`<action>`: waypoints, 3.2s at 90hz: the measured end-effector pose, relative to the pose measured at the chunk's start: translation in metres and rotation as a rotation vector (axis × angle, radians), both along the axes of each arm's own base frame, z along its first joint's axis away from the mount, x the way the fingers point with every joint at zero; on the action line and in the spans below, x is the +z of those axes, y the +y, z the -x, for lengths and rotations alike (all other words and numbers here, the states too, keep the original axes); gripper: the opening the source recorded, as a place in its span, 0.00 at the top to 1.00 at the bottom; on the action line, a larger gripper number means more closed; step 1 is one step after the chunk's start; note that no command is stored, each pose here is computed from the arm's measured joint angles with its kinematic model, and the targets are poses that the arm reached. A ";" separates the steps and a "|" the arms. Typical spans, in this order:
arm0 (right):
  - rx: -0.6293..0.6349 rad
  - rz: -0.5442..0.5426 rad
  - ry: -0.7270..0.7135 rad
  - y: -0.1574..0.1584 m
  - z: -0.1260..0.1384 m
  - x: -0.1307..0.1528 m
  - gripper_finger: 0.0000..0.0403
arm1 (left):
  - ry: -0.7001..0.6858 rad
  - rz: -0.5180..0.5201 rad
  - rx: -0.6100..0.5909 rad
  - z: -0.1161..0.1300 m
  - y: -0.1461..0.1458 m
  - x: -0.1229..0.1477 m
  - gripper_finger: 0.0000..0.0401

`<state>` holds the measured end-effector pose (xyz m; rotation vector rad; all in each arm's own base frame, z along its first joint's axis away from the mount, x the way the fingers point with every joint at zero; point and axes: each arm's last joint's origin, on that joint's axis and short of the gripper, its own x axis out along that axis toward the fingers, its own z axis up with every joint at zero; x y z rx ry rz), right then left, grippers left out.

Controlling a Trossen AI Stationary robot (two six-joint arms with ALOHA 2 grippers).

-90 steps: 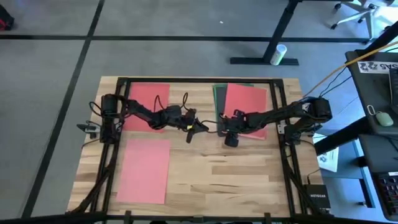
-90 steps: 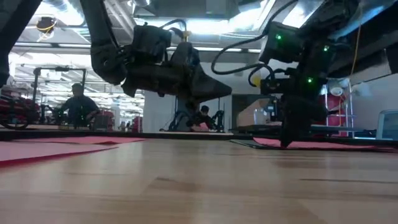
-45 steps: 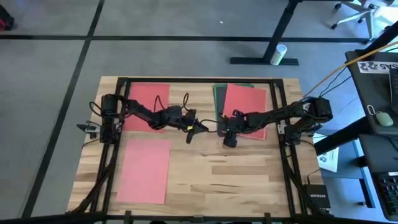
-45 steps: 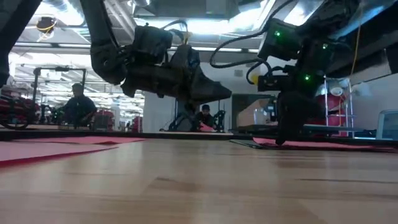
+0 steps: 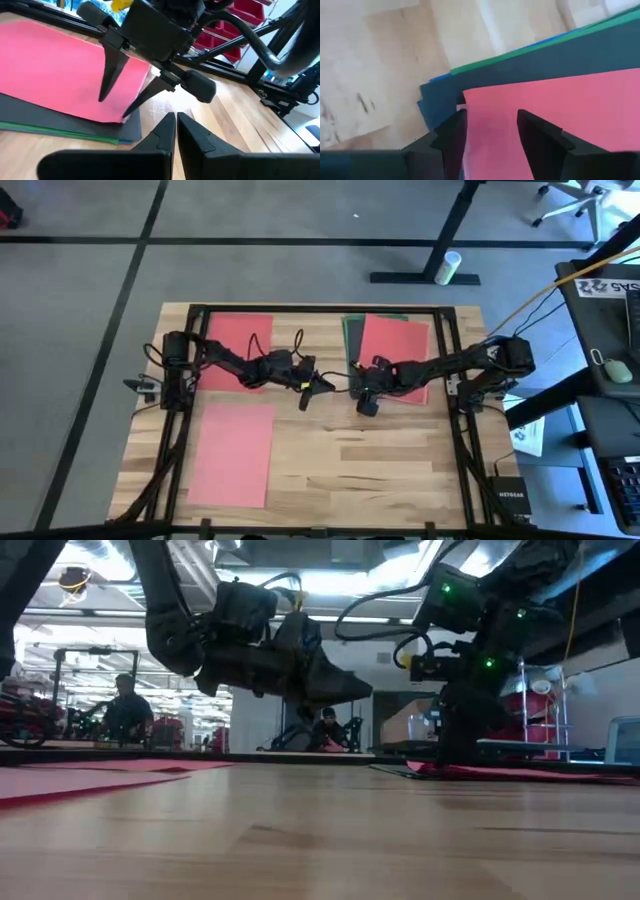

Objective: Organize paper
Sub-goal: Stack the red paper on top of the red paper

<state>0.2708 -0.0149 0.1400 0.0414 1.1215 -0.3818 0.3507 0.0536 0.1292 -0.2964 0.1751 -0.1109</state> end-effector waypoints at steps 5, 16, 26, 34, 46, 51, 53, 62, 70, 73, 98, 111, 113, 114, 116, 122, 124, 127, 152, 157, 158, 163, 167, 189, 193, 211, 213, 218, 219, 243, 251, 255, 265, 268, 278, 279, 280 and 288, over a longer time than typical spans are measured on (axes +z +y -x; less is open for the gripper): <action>-0.003 0.006 0.000 0.000 0.000 0.000 0.59 | 0.000 0.000 0.000 0.000 0.000 0.000 1.00; -0.004 0.011 0.000 0.000 0.000 0.000 0.59 | 0.000 0.000 0.000 0.000 0.000 0.000 1.00; -0.014 0.034 0.002 -0.001 0.000 0.000 0.60 | 0.000 0.000 0.000 0.000 0.000 0.000 1.00; -0.016 0.044 0.003 -0.001 0.000 0.000 0.62 | 0.000 0.000 0.000 0.000 0.000 0.000 1.00; -0.028 0.076 0.007 -0.002 0.001 0.001 0.70 | 0.000 0.000 0.000 0.000 0.000 0.000 1.00; -0.031 0.088 0.010 -0.003 0.001 0.001 0.75 | 0.000 0.000 0.000 0.000 0.000 0.000 1.00; -0.030 0.091 0.012 -0.003 0.001 0.001 0.77 | 0.000 0.000 0.000 0.000 0.000 0.000 1.00; -0.012 0.099 0.019 -0.003 0.001 0.001 0.85 | 0.000 0.000 0.000 0.000 0.000 0.000 1.00; -0.008 0.100 0.025 -0.003 0.001 -0.001 0.93 | 0.000 0.000 0.000 0.000 0.000 0.000 1.00; -0.005 0.101 0.032 -0.003 0.001 -0.002 0.96 | -0.001 0.000 0.000 0.000 0.000 0.000 1.00; 0.017 0.103 0.063 -0.002 0.000 -0.008 1.00 | -0.004 -0.009 -0.002 0.000 0.000 0.000 1.00; 0.022 0.088 0.046 -0.002 0.000 -0.005 1.00 | -0.013 -0.010 -0.002 0.000 0.000 0.001 1.00; 0.024 0.085 0.040 -0.002 0.000 -0.003 1.00 | -0.016 -0.011 -0.003 0.000 -0.001 0.001 1.00; 0.025 0.082 0.038 -0.002 0.000 -0.003 1.00 | -0.018 -0.011 -0.004 0.000 -0.001 0.001 1.00; 0.026 0.079 0.035 -0.002 0.000 -0.001 1.00 | -0.020 -0.012 -0.007 -0.001 -0.002 0.002 1.00; 0.027 0.075 0.009 -0.002 -0.004 0.006 1.00 | -0.024 -0.023 -0.014 0.000 -0.004 0.004 1.00; 0.027 0.075 -0.002 -0.002 -0.006 0.009 1.00 | -0.029 -0.031 -0.018 0.000 -0.005 0.006 1.00; 0.027 0.076 -0.017 -0.002 -0.008 0.014 1.00 | -0.042 -0.036 -0.022 0.000 -0.007 0.010 1.00; 0.075 0.109 -0.129 -0.002 -0.031 0.051 1.00 | -0.217 -0.108 -0.055 0.011 -0.019 0.070 1.00; 0.084 0.118 -0.148 -0.004 -0.034 0.055 1.00 | -0.265 -0.120 -0.058 0.017 -0.022 0.087 1.00; 0.085 0.118 -0.154 -0.005 -0.035 0.056 1.00 | -0.272 -0.121 -0.058 0.018 -0.022 0.090 1.00; 0.098 0.111 -0.191 -0.005 -0.039 0.061 1.00 | -0.302 -0.125 -0.059 0.024 -0.024 0.104 1.00; 0.103 0.107 -0.213 -0.008 -0.041 0.064 1.00 | -0.316 -0.125 -0.056 0.029 -0.024 0.115 1.00; 0.134 0.105 -0.320 -0.018 -0.049 0.071 1.00 | -0.399 -0.141 0.056 0.074 -0.027 0.138 1.00; 0.132 0.098 -0.336 -0.021 -0.050 0.072 1.00 | -0.393 -0.140 0.084 0.083 -0.027 0.135 1.00; 0.149 0.047 -0.395 -0.034 -0.060 0.075 1.00 | -0.356 -0.100 0.151 0.115 -0.024 0.117 1.00; 0.156 0.045 -0.401 -0.034 -0.063 0.076 1.00 | -0.349 -0.089 0.155 0.117 -0.024 0.114 1.00; 0.172 0.046 -0.404 -0.036 -0.068 0.078 1.00 | -0.336 -0.076 0.169 0.124 -0.023 0.111 1.00; 0.174 0.046 -0.405 -0.037 -0.070 0.078 1.00 | -0.330 -0.075 0.173 0.125 -0.022 0.109 1.00; 0.295 0.018 -0.463 -0.047 -0.119 0.090 1.00 | -0.334 -0.066 0.248 0.147 -0.023 0.101 1.00; 0.335 0.006 -0.492 -0.052 -0.139 0.093 1.00 | -0.348 -0.066 0.253 0.154 -0.024 0.100 1.00; 0.360 -0.009 -0.498 -0.053 -0.148 0.092 1.00 | -0.360 -0.065 0.250 0.158 -0.025 0.100 1.00; 0.404 -0.048 -0.536 -0.059 -0.167 0.094 1.00 | -0.385 -0.065 0.246 0.169 -0.030 0.101 1.00; 0.417 -0.056 -0.554 -0.060 -0.173 0.095 1.00 | -0.395 -0.072 0.245 0.172 -0.031 0.101 1.00; 0.439 -0.082 -0.559 -0.065 -0.188 0.089 1.00 | -0.436 -0.097 0.247 0.183 -0.036 0.102 1.00; 0.440 -0.084 -0.558 -0.066 -0.189 0.088 1.00 | -0.440 -0.098 0.248 0.184 -0.036 0.101 1.00; 0.439 -0.086 -0.556 -0.068 -0.190 0.087 1.00 | -0.442 -0.099 0.249 0.185 -0.037 0.101 1.00; 0.463 -0.104 -0.565 -0.069 -0.202 0.083 1.00 | -0.476 -0.097 0.254 0.193 -0.038 0.102 1.00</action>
